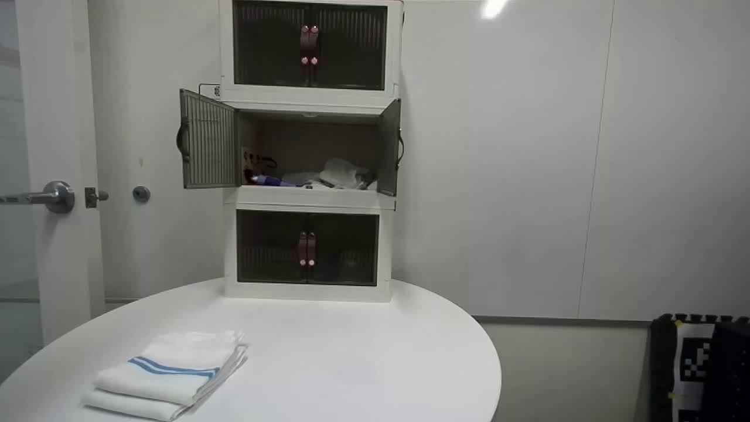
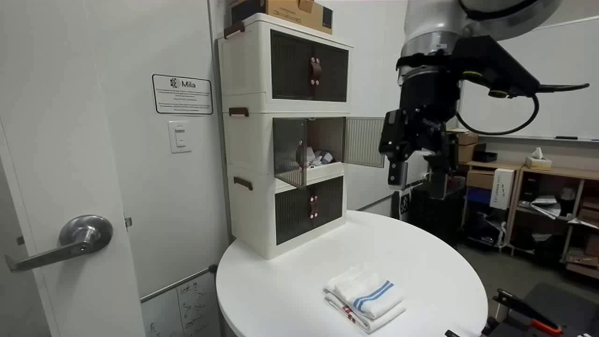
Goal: Put one towel in the middle cabinet
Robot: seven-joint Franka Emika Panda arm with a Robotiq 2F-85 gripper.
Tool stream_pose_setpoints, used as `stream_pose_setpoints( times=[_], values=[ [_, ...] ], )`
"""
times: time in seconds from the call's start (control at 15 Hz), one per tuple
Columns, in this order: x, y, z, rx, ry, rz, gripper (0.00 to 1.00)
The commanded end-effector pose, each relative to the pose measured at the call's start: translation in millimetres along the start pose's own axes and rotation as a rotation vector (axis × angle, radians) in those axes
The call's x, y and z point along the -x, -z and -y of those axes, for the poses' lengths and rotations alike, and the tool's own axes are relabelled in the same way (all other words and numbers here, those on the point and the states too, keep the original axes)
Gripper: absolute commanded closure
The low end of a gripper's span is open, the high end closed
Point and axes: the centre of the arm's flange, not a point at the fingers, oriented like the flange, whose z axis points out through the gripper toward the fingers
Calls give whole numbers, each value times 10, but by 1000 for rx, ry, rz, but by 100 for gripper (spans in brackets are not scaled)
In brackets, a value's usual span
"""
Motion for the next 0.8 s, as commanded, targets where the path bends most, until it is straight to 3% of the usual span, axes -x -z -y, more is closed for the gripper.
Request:
stream_pose_setpoints(
  times=[0.0, 0.4, 0.53, 0.73],
  values=[
    [0, 0, 0, 0, 0, 0, 0],
    [-64, -37, -16, 9, -1, -5, 0],
    [-178, -143, -68, 56, 8, -15, 0],
    [-338, -523, -134, 212, 77, -33, 0]
  ],
)
